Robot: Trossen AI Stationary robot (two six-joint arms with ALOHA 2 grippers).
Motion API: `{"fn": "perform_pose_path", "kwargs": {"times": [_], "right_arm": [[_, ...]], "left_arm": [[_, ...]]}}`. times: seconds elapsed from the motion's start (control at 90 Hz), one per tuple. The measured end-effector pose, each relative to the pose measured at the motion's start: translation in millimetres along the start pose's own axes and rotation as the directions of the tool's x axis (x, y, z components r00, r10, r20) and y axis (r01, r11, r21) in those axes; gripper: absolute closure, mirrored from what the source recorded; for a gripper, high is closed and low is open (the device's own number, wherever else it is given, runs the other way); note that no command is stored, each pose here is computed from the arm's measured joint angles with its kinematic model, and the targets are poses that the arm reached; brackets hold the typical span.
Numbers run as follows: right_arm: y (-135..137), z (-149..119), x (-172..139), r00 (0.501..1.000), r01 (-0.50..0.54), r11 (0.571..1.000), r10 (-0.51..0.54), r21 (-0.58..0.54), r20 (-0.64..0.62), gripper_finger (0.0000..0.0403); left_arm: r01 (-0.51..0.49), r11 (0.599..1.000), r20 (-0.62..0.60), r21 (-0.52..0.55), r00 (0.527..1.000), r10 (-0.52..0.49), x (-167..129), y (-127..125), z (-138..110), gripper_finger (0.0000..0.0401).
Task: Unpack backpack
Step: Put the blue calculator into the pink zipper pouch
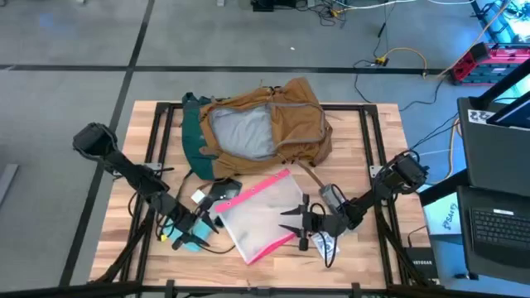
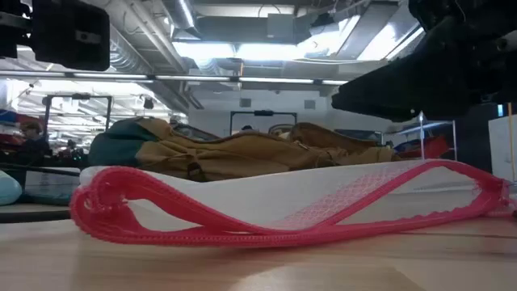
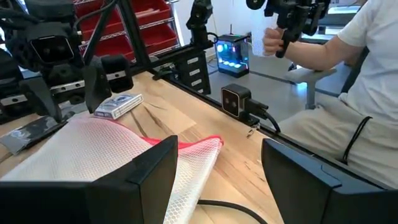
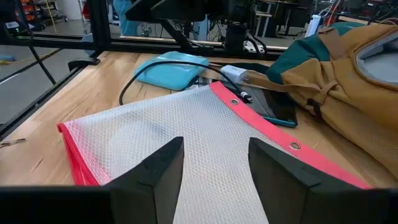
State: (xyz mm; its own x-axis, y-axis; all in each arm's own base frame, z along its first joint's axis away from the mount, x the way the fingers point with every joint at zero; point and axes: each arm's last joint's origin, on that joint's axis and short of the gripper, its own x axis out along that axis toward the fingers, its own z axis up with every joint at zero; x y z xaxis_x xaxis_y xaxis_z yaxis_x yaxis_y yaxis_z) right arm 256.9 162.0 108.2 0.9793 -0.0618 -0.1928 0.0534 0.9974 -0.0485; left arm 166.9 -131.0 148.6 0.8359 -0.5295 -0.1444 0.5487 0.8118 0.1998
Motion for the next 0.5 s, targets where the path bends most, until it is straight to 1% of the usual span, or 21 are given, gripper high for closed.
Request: {"fn": "perform_pose_path", "kwargs": {"times": [0.167,0.344,0.5], "right_arm": [[0,1,0,1.0,-0.001,1.0,0.001,0.009,0.011,0.0237],[1,3,0,1.0,-0.002,1.0,0.002,0.018,0.021,0.0237],[5,11,5,0.999,0.012,0.999,-0.014,0.036,0.044,0.0237]], "left_arm": [[-0.001,1.0,0.0,0.004,1.0,0.001,0,0,0,0.0184],[-0.027,1.0,-0.005,0.006,1.0,0.027,0,1,0,0.0184],[-0.044,0.999,-0.008,0.008,0.999,0.044,0,1,0,0.0184]]}}
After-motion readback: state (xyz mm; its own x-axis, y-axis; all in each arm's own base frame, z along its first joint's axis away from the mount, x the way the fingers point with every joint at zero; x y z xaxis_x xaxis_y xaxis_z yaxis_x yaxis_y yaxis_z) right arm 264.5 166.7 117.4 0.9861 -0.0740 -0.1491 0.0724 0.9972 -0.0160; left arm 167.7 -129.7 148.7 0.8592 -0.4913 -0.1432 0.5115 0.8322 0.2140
